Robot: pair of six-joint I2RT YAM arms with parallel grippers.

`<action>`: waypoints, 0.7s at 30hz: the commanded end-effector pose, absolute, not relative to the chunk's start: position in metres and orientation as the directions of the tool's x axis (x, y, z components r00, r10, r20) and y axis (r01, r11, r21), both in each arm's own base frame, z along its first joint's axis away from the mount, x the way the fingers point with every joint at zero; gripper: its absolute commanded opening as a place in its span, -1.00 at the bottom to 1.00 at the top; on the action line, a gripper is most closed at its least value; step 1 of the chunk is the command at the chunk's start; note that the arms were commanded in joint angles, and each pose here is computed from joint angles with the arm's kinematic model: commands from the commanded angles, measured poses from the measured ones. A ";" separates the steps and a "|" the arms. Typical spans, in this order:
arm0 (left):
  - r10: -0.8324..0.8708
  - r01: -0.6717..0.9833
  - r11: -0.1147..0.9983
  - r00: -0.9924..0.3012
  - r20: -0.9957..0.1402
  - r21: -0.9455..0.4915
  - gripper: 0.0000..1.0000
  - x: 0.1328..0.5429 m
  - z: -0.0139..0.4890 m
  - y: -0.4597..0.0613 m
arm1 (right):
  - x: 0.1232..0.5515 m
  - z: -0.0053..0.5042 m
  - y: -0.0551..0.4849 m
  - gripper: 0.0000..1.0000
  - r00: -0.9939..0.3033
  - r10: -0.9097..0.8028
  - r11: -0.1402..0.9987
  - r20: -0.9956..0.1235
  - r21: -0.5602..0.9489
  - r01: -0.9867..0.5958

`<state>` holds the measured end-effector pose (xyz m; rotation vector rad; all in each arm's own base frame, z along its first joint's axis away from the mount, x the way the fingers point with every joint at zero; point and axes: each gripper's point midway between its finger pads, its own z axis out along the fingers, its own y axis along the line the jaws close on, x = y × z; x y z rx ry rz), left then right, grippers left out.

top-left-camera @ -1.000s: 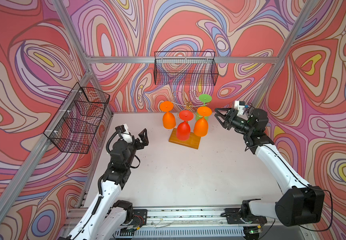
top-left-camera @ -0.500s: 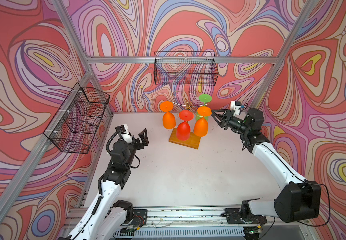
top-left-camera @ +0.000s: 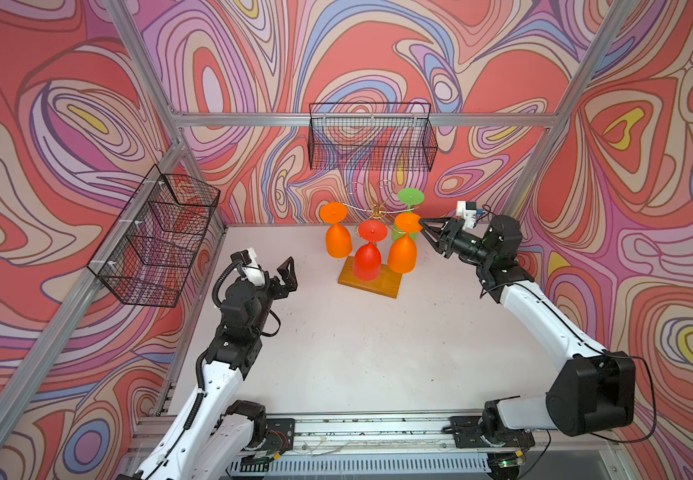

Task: Take the wine glass off the wine glass rack
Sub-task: Pick up the wine glass from the wine glass rack.

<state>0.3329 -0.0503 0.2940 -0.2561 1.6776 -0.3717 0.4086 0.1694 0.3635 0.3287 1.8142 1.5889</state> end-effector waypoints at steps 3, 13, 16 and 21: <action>-0.367 0.055 0.925 -0.122 -0.922 -0.376 0.93 0.331 0.303 -0.051 | 0.411 0.383 0.171 -0.34 -0.710 0.601 0.206 -0.367 0.930 -0.306; -0.364 0.047 0.927 -0.118 -0.924 -0.372 0.93 0.331 0.302 -0.050 | 0.412 0.383 0.173 -0.58 -0.719 0.593 0.199 -0.362 0.931 -0.305; -0.365 0.043 0.927 -0.116 -0.924 -0.371 0.93 0.331 0.302 -0.049 | 0.412 0.381 0.174 -0.60 -0.723 0.589 0.198 -0.360 0.932 -0.303; -0.362 0.038 0.929 -0.114 -0.925 -0.368 0.93 0.331 0.303 -0.048 | 0.412 0.376 0.175 -0.69 -0.730 0.586 0.197 -0.353 0.935 -0.294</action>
